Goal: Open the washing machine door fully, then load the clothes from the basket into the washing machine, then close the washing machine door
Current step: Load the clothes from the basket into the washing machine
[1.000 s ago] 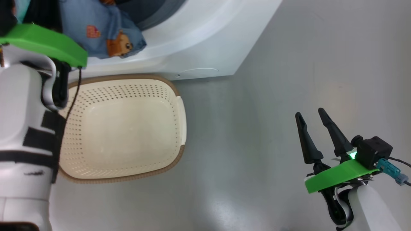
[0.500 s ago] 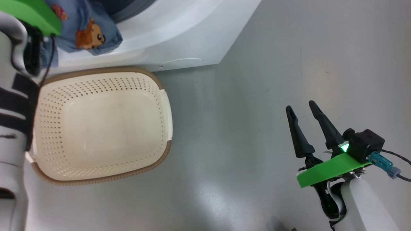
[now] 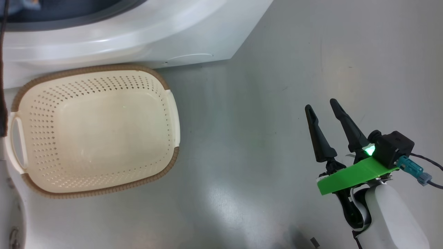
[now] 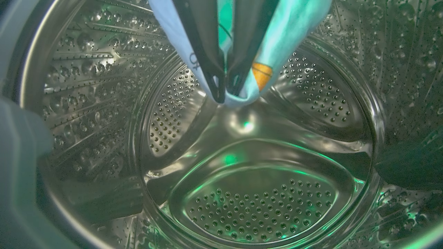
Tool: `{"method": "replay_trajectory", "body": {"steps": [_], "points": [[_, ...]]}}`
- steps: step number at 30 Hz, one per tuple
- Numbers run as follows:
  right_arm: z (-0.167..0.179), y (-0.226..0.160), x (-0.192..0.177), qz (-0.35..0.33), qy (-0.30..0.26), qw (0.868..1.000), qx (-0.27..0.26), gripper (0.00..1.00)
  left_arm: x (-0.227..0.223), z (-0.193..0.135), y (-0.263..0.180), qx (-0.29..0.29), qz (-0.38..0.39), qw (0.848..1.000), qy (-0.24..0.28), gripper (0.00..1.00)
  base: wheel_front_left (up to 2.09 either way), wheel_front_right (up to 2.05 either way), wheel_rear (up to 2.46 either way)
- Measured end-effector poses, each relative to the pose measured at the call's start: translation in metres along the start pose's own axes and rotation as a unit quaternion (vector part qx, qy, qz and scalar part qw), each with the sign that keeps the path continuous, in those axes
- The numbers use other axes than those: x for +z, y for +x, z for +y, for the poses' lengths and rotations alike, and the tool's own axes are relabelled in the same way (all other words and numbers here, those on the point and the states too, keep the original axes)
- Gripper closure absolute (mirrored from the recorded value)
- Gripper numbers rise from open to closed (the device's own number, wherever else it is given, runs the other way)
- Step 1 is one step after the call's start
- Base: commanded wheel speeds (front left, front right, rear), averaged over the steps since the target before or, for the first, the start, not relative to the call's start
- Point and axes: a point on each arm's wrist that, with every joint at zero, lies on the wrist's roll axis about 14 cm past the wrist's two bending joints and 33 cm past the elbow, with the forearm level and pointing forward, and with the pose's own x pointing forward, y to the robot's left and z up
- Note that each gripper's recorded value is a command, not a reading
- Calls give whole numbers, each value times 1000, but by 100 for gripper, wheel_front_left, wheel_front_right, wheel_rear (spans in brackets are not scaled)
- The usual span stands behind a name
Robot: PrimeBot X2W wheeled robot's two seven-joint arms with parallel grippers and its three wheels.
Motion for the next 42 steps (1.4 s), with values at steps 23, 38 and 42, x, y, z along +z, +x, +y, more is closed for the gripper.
{"method": "replay_trajectory", "body": {"steps": [23,38,42], "points": [[7,9,-1,-3,4,1000,11,0,-72,11,-45,28,102,994,-13,0,0,0,0],[12,9,28,-37,-5,999,24,0,-89,8,-117,58,151,986,-44,0,0,0,0],[9,5,35,-44,-12,999,23,0,-84,7,-133,66,153,985,-47,0,0,0,0]]}}
